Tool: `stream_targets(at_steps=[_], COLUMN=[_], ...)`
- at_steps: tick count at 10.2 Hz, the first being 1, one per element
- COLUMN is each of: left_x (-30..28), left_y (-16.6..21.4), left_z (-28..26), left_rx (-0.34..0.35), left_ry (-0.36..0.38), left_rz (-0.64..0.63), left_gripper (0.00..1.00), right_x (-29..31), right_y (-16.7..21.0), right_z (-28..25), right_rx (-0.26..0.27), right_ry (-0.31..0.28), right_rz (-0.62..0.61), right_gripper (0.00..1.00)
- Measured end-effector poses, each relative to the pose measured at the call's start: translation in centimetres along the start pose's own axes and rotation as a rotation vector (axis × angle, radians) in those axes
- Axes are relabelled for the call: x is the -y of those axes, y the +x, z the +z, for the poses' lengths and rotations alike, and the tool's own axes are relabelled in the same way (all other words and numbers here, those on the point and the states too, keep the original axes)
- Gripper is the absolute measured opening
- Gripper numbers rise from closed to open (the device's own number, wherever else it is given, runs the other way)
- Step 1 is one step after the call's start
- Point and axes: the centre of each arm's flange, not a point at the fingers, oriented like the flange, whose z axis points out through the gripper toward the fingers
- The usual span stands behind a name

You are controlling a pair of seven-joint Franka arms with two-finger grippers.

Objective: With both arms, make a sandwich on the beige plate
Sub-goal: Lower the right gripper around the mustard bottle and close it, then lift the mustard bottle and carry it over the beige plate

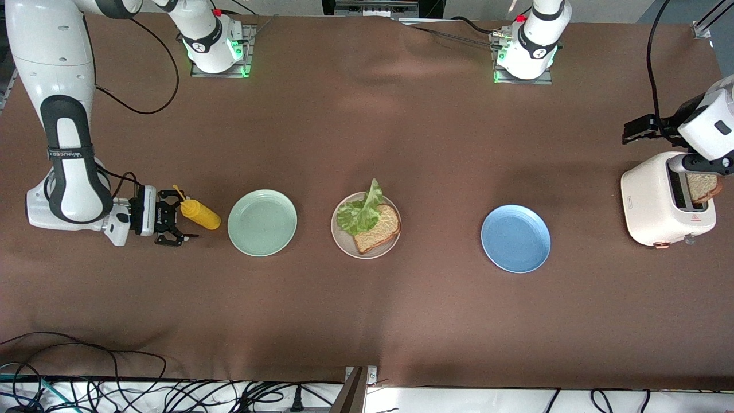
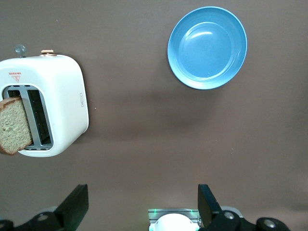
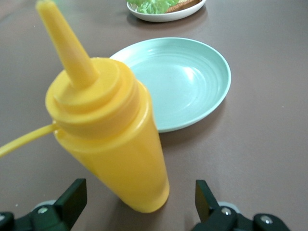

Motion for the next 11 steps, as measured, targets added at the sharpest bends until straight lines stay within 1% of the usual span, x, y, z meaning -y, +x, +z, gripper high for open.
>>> stream_targets(at_steps=[2, 3, 4, 6, 8, 9, 10, 11], left_x=[0.0, 0.0, 0.0, 0.0, 0.4, 0.5, 0.5, 0.4], left_y=[0.0, 0.0, 0.0, 0.0, 0.0, 0.0, 0.0, 0.0], left_z=[0.0, 0.0, 0.0, 0.0, 0.1, 0.1, 0.1, 0.1], left_rx=[0.000, 0.000, 0.000, 0.001, 0.003, 0.003, 0.003, 0.003], left_ry=[0.000, 0.000, 0.000, 0.000, -0.002, -0.003, -0.003, -0.002], left_rz=[0.000, 0.000, 0.000, 0.000, -0.007, -0.009, -0.009, -0.007], left_gripper=[1.00, 1.00, 1.00, 1.00, 1.00, 1.00, 1.00, 1.00], right_x=[0.1, 0.1, 0.0, 0.0, -0.1, -0.2, -0.5, -0.7], right_y=[0.0, 0.2, 0.4, 0.6, 0.7, 1.0, 1.6, 2.6], right_z=[0.5, 0.6, 0.7, 0.9, 0.9, 0.9, 0.8, 0.6], right_rx=[-0.033, -0.048, -0.058, -0.069, -0.071, -0.070, -0.066, -0.046], right_ry=[0.005, 0.004, 0.000, -0.003, -0.006, -0.005, -0.003, 0.009], right_rz=[0.009, 0.011, 0.012, 0.013, 0.017, 0.032, 0.060, 0.096], right_gripper=[0.99, 0.91, 0.87, 0.56, 0.32, 0.24, 0.22, 0.22])
